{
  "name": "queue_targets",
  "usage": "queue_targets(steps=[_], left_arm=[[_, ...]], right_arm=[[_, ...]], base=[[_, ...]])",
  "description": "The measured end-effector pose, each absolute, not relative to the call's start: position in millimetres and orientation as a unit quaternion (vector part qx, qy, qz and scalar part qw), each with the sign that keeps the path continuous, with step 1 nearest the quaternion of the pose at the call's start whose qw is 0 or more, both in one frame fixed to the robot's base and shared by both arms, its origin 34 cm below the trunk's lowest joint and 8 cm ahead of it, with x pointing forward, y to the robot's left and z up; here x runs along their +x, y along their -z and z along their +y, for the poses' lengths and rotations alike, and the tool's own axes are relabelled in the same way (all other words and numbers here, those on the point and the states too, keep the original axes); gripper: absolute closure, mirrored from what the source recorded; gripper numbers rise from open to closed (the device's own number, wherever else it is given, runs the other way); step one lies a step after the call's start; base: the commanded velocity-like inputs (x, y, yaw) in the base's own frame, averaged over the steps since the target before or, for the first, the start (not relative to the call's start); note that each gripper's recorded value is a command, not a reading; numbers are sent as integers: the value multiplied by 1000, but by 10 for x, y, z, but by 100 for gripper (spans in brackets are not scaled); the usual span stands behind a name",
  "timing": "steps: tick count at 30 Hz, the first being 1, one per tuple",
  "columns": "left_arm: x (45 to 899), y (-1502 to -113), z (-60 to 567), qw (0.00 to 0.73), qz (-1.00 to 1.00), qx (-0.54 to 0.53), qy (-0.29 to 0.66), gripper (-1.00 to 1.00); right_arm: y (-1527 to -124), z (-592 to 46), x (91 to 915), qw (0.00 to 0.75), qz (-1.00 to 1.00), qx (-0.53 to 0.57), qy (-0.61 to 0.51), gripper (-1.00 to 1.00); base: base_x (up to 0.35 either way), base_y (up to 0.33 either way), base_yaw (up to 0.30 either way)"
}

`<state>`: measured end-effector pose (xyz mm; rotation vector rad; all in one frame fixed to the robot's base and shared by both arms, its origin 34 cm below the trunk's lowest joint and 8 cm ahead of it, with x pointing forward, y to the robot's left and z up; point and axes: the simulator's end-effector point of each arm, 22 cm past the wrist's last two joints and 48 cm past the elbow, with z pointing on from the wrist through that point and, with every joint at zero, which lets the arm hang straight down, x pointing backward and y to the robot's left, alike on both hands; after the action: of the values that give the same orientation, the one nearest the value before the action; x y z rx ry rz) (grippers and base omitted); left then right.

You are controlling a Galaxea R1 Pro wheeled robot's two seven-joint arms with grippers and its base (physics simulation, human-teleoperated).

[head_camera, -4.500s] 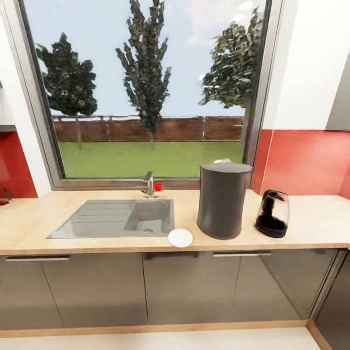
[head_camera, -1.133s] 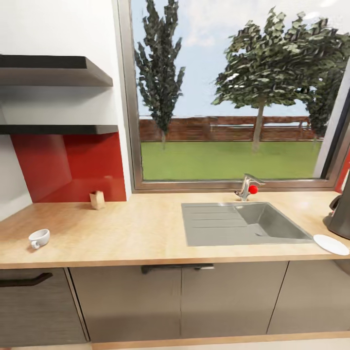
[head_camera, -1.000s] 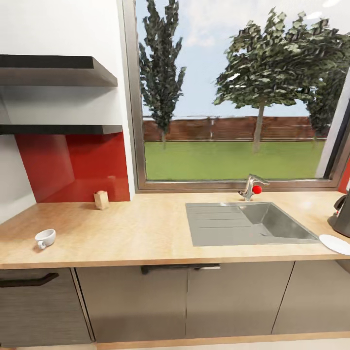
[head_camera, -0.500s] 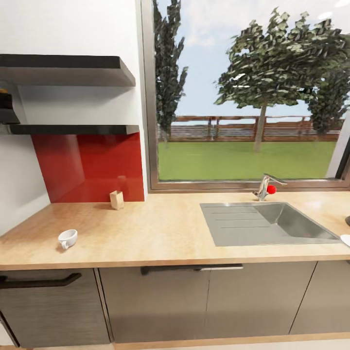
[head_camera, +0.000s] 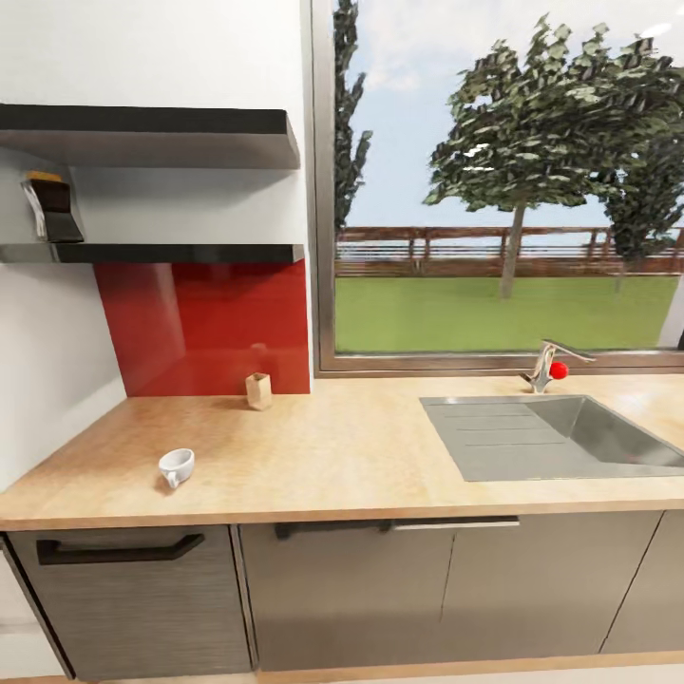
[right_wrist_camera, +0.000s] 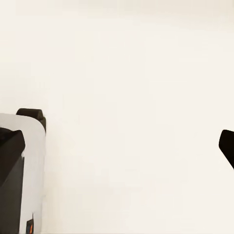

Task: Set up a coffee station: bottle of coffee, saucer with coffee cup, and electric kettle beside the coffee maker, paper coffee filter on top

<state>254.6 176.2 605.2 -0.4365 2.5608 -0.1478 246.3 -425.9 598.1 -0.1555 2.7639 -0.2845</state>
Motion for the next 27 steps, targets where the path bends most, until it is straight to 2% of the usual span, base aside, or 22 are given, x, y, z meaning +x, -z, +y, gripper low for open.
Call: queue_targets(steps=[12, 27], left_arm=[[2588, -6076, 1836, 279, 943, -174, 48, -100], [2519, -6032, 2254, 276, 930, -242, 22, -100]], right_arm=[[-5990, -4282, 2472, 180, 977, -55, 102, -100], [-6011, -4368, 2476, 183, 977, -35, 108, -100]], base=[[0, 342, 0], [0, 342, 0]])
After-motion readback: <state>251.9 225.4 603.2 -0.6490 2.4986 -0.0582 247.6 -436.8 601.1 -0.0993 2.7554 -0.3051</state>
